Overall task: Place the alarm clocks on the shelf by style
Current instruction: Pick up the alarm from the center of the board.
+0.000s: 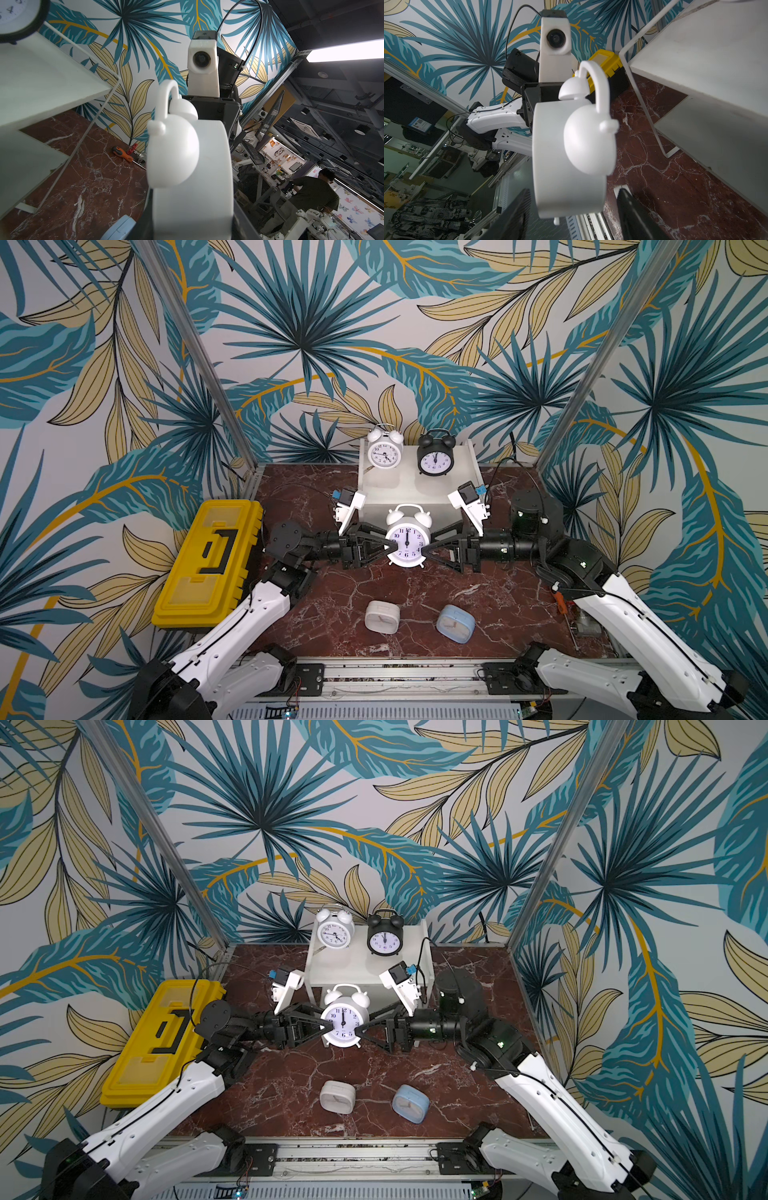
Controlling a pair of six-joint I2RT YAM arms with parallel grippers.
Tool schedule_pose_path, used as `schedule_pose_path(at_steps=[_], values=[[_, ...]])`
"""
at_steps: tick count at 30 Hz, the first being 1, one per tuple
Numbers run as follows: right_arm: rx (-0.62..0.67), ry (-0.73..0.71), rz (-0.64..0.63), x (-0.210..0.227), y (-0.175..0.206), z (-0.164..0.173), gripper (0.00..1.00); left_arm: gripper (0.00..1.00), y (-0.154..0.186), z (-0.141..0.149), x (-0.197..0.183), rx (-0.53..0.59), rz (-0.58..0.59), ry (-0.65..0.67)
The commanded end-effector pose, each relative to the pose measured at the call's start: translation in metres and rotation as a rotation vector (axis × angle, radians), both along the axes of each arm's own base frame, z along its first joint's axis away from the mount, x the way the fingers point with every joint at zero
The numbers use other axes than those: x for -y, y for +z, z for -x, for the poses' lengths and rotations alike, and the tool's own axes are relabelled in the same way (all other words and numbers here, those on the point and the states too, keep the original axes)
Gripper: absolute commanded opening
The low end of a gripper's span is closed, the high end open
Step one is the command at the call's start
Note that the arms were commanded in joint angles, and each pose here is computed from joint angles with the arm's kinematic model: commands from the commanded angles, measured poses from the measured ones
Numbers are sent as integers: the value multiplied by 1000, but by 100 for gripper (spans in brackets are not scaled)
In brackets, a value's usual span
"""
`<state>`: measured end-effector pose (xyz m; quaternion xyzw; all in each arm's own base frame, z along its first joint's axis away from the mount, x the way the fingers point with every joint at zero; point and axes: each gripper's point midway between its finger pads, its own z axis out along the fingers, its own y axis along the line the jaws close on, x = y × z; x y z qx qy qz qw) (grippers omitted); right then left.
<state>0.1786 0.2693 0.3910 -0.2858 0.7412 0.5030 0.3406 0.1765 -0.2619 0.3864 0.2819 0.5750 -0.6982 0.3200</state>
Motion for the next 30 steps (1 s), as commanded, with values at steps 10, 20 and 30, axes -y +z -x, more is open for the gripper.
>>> schedule_pose_path(at_steps=[10,20,30], values=[[22,-10,-21,-2,7,-4,50,26,27,4,-7,99,44,43],[18,5,-2,-5,7,-5,39,26,28,3,-6,99,47,44],[164,-1,94,7,25,-5,25,77,24,-7,-10,86,26,116]])
